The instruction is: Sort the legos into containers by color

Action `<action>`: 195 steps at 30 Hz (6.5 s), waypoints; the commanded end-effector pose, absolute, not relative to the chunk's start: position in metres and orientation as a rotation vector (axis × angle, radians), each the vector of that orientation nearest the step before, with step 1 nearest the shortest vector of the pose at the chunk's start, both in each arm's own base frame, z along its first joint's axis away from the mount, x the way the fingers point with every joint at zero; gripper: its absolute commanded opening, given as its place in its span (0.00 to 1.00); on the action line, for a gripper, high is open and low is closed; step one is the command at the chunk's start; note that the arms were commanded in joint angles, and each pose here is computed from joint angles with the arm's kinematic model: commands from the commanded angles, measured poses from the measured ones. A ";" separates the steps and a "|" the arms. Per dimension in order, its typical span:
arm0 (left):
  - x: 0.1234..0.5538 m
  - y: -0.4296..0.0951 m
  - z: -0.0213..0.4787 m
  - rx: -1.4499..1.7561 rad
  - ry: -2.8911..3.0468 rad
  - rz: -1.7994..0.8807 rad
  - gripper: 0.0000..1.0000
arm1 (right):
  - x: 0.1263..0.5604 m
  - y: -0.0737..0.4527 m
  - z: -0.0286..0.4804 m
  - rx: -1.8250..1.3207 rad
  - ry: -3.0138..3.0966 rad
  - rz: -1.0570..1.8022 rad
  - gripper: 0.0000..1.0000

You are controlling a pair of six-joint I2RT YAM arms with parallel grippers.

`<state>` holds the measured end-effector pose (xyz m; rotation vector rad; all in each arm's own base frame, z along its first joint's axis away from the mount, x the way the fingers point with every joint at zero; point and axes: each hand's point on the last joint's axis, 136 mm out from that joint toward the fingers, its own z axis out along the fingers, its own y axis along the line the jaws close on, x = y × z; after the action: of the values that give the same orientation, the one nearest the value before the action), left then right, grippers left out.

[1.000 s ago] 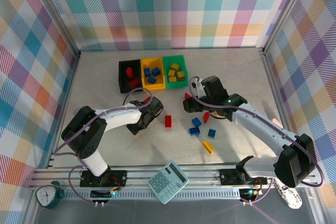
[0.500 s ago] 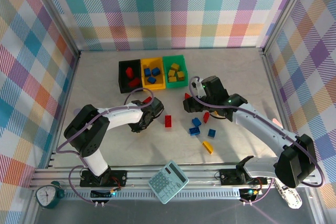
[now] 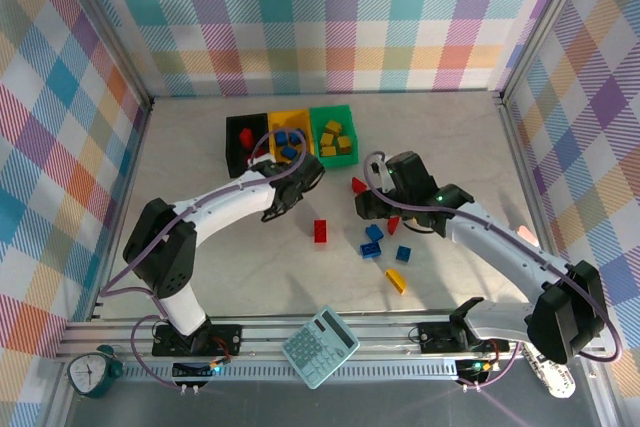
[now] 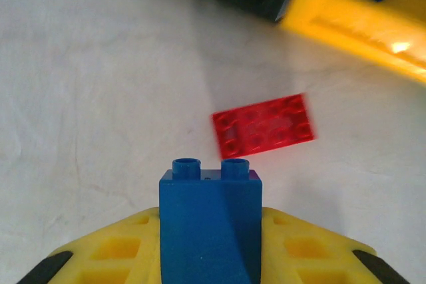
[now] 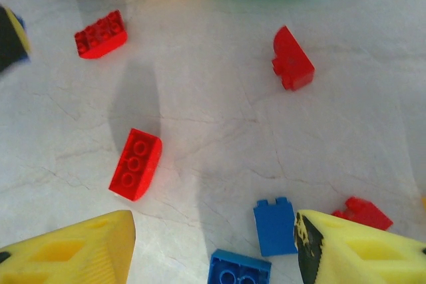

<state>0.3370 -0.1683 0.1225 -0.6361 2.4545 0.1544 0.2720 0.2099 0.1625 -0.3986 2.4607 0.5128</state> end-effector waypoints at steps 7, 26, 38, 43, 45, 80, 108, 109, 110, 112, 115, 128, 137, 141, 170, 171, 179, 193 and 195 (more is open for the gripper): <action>0.413 -0.189 0.154 -0.289 2.465 0.086 0.22 | 0.256 0.197 0.158 -0.355 2.487 0.499 0.65; 0.524 -0.188 0.125 -0.202 2.519 -0.030 0.33 | 0.242 0.195 0.154 -0.368 2.519 0.529 0.66; 0.520 -0.187 0.142 -0.141 2.511 -0.067 0.52 | 0.247 0.193 0.147 -0.375 2.558 0.475 0.67; 0.500 -0.192 0.157 -0.133 2.496 -0.180 0.59 | 0.235 0.190 0.120 -0.353 2.637 0.453 0.67; 0.490 -0.192 0.163 -0.136 2.481 -0.221 0.61 | 0.230 0.190 0.111 -0.354 2.659 0.440 0.67; 0.366 -0.174 0.174 -0.079 2.519 -0.160 0.63 | 0.219 0.208 0.033 -0.338 2.855 0.075 0.62; 0.298 -0.129 0.202 -0.186 2.431 -0.149 0.63 | 0.295 0.299 0.138 -0.593 2.516 0.358 0.24; 0.295 -0.127 0.201 -0.189 2.432 -0.143 0.63 | 0.305 0.309 0.146 -0.595 2.482 0.391 0.24; 0.293 -0.125 0.201 -0.194 2.433 -0.138 0.63 | 0.315 0.319 0.152 -0.605 2.456 0.427 0.24; 0.288 -0.122 0.199 -0.202 2.440 -0.130 0.63 | 0.334 0.334 0.161 -0.611 2.415 0.468 0.24; 0.282 -0.119 0.200 -0.215 2.437 -0.130 0.63 | 0.364 0.356 0.168 -0.635 2.355 0.490 0.24; 0.266 -0.125 0.207 -0.180 2.434 -0.124 0.63 | 0.478 0.405 0.149 -0.572 2.279 0.489 0.24; 0.258 -0.127 0.216 -0.150 2.419 -0.131 0.64 | 0.527 0.412 0.148 -0.553 2.283 0.536 0.47; 0.259 -0.135 0.217 -0.124 2.424 -0.164 0.65 | 0.525 0.404 0.159 -0.564 2.277 0.519 0.56; 0.273 -0.269 0.106 0.151 2.669 -0.249 0.72 | 0.352 0.198 0.108 -0.132 2.495 0.502 0.62; 0.273 -0.274 0.102 0.164 2.677 -0.249 0.72 | 0.348 0.193 0.109 -0.123 2.495 0.492 0.62; 0.280 -0.283 0.069 0.198 2.739 -0.139 0.67 | 0.324 0.164 0.123 -0.077 2.477 0.434 0.64; 0.280 -0.292 0.037 0.245 2.803 -0.117 0.52 | 0.314 0.153 0.124 -0.067 2.471 0.414 0.65; 0.281 -0.292 0.037 0.247 2.799 -0.112 0.48 | 0.314 0.153 0.124 -0.067 2.470 0.413 0.65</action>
<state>0.2789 -0.2831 0.0328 0.2293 2.8106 -0.0911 0.3156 0.1567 0.1292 -0.0808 2.4579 0.4233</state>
